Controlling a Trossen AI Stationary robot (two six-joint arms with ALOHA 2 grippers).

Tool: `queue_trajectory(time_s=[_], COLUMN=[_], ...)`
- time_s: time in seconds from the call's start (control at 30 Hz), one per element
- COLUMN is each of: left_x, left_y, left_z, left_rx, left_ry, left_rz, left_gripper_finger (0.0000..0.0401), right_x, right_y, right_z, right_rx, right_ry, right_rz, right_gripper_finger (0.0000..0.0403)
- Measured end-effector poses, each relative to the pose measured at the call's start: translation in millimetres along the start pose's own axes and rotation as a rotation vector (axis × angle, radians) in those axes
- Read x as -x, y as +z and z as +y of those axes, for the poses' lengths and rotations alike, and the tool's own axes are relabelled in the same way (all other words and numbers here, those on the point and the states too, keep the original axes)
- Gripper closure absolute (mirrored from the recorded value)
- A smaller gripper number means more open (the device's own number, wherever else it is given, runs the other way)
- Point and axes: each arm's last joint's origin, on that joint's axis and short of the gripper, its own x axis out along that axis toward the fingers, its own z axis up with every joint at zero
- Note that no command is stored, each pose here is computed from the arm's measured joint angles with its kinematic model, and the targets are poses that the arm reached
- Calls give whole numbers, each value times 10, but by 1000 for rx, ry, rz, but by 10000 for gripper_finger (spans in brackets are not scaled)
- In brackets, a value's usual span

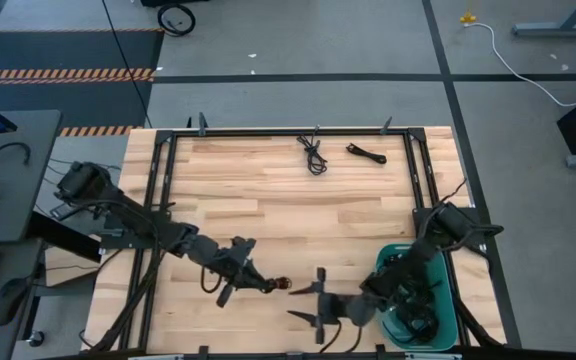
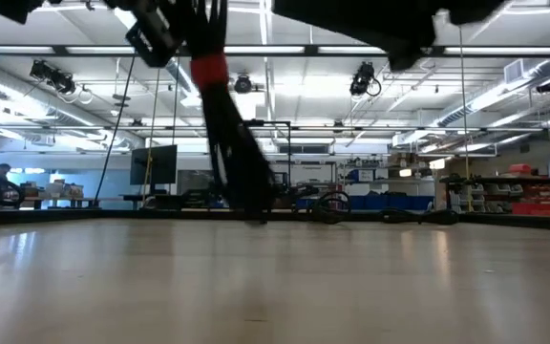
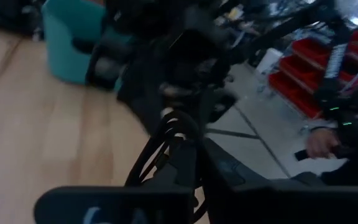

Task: Pick and place USB-C Cables
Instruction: Put the black charger cable into the blue bin

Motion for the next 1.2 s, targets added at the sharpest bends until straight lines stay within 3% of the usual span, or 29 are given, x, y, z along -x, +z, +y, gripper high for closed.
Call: queue_trajectory(time_s=[0.2, 0.37, 0.53, 0.77, 0.93, 1.1, 1.2], left_x=[8, 8, 8, 11, 12, 43, 85], left_y=[-24, -19, -14, 38, 55, 41, -53], left_z=[34, 42, 39, 36, 34, 36, 92], left_rx=[0, -18, -25, -21, -26, -85, -124], left_ry=[31, 33, 30, 72, 83, 91, 163], left_rz=[-5, -8, -13, -88, -111, -47, 79], left_gripper_finger=[381, 380, 388, 360, 352, 304, 276], right_x=[-331, -509, -593, -607, -564, -346, -76], right_y=[84, 92, 109, 108, 110, 120, 310], right_z=[-199, -393, -461, -455, -407, -192, -84], right_rx=[-29, -140, -185, -81, -43, 19, 0], right_ry=[-148, -233, -128, -38, -82, -104, -95], right_rz=[103, 156, 172, 192, 182, 214, 254], right_gripper_finger=[145, 148, 182, 258, 340, 345, 346])
